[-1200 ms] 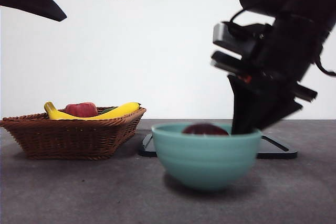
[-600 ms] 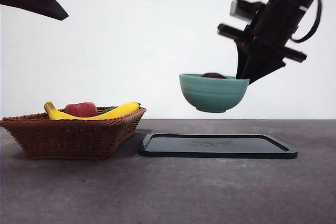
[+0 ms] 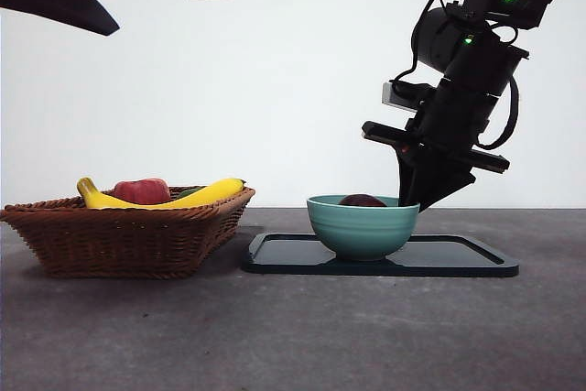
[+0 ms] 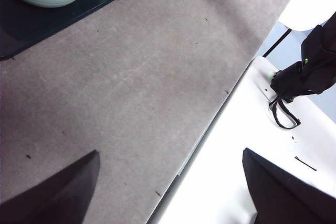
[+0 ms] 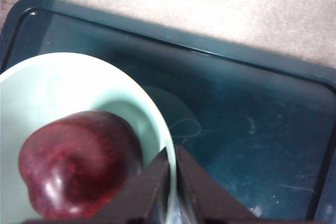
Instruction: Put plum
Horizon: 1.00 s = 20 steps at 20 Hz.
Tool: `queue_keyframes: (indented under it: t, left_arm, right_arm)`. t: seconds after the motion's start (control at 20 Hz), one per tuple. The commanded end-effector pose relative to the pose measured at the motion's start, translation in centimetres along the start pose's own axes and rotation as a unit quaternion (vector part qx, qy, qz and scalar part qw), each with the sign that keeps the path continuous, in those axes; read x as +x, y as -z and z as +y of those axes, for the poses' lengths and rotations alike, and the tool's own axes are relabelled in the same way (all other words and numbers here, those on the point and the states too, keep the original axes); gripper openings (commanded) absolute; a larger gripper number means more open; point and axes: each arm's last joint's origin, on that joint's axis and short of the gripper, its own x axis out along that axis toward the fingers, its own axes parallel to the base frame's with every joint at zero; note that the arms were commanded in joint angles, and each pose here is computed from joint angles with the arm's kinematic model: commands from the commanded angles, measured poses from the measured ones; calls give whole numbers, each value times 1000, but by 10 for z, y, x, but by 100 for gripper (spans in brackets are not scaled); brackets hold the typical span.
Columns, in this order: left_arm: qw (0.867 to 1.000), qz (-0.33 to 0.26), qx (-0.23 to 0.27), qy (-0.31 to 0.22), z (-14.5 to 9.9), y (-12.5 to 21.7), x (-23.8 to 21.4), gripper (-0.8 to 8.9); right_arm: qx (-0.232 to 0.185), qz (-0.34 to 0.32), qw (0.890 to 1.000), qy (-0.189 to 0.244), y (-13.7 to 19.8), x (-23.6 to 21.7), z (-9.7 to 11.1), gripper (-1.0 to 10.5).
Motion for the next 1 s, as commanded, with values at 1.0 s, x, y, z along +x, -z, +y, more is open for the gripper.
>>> queue_keyframes:
  t: [1.0]
  left_arm:
    - [1000,-8,9,4,-2,-4,0,433]
  right_arm:
    - [-94,-163,981,-51,88,-267,43,245]
